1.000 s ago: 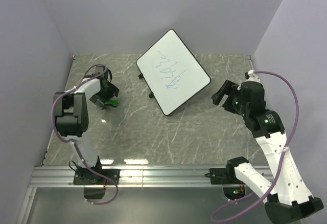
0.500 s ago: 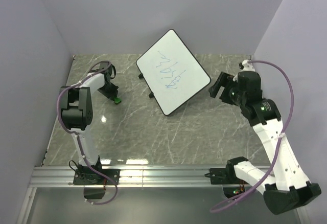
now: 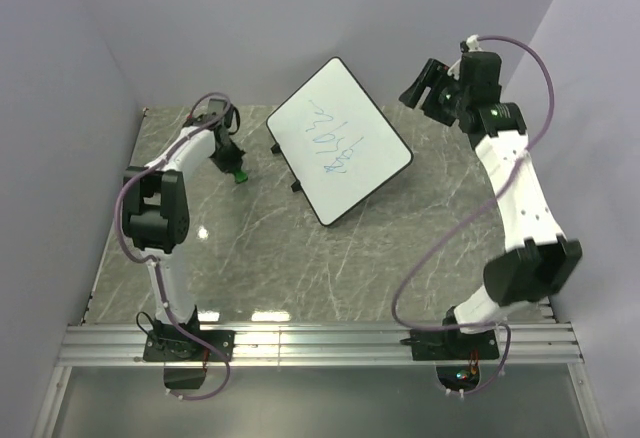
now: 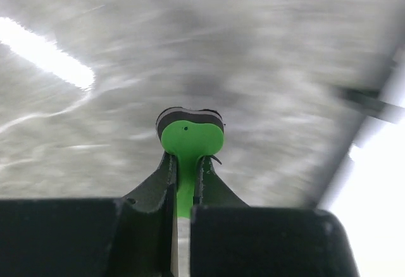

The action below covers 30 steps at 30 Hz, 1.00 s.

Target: Erase the whiteboard

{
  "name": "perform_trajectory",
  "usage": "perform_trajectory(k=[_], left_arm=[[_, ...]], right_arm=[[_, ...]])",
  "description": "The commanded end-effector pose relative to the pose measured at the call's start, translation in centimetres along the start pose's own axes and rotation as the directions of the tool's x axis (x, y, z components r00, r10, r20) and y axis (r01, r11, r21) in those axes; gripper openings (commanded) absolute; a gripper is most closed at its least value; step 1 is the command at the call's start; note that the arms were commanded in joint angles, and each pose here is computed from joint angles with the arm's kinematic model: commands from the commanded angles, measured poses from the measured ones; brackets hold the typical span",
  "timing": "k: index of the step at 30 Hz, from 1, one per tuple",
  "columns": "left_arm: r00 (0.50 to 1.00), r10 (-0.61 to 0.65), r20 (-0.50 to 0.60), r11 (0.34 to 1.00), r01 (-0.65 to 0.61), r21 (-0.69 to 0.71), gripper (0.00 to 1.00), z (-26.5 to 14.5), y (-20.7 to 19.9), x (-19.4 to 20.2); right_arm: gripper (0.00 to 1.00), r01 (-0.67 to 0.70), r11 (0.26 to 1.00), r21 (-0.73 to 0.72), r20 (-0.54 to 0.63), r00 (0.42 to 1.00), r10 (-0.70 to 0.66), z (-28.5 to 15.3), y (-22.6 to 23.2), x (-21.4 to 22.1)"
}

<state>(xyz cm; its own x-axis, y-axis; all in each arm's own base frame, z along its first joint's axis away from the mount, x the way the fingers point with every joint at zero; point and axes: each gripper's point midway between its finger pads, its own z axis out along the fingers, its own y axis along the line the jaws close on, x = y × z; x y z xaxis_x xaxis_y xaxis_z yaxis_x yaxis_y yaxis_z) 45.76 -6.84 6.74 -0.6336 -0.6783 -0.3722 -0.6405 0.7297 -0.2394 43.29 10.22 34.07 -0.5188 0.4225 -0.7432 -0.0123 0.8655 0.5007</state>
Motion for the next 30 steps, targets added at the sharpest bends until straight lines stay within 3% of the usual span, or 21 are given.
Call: perform_trajectory(k=[1,4,5,10,19,22,25,30], left_arm=[[0.987,0.099,0.125,0.976,-0.120,0.180,0.00,-5.7,-6.5,-2.9],[0.978,0.148,0.148,0.932,-0.189,0.310,0.00,-8.6,-10.7,-2.4],[0.976,0.159,0.151,0.916,-0.203,0.346,0.00,-9.5,-11.8,-2.2],[0.948,0.284,0.145,0.783,-0.317,0.536,0.00,-13.6,-17.6,1.3],[0.900,0.417,0.127,0.677,-0.401,0.617,0.00,-15.1,-19.9,6.9],[0.883,0.453,0.126,0.634,-0.418,0.651,0.00,-15.6,-21.0,8.5],[0.864,0.485,0.135,0.584,-0.435,0.685,0.00,-16.5,-22.2,10.2],[0.846,0.511,0.150,0.547,-0.455,0.702,0.00,-17.4,-22.6,11.4]], right_arm=[[0.75,-0.040,0.999,-0.014,-0.051,0.998,0.039,3.9,-1.7,-0.5],[0.68,-0.041,0.999,-0.029,-0.123,0.992,0.037,6.9,-2.5,0.8],[0.62,-0.044,0.998,-0.041,-0.138,0.990,0.037,7.5,-2.5,1.2],[0.57,-0.036,0.997,-0.071,-0.222,0.975,0.019,9.7,-2.6,4.4],[0.55,-0.011,0.996,-0.091,-0.340,0.940,-0.021,10.6,-1.8,10.4],[0.41,-0.013,0.996,-0.090,-0.381,0.924,-0.023,10.8,-2.0,12.3],[0.21,-0.011,0.995,-0.096,-0.432,0.901,-0.031,10.7,-1.8,14.4],[0.09,0.003,0.994,-0.111,-0.482,0.874,-0.056,8.9,-1.1,17.4]])
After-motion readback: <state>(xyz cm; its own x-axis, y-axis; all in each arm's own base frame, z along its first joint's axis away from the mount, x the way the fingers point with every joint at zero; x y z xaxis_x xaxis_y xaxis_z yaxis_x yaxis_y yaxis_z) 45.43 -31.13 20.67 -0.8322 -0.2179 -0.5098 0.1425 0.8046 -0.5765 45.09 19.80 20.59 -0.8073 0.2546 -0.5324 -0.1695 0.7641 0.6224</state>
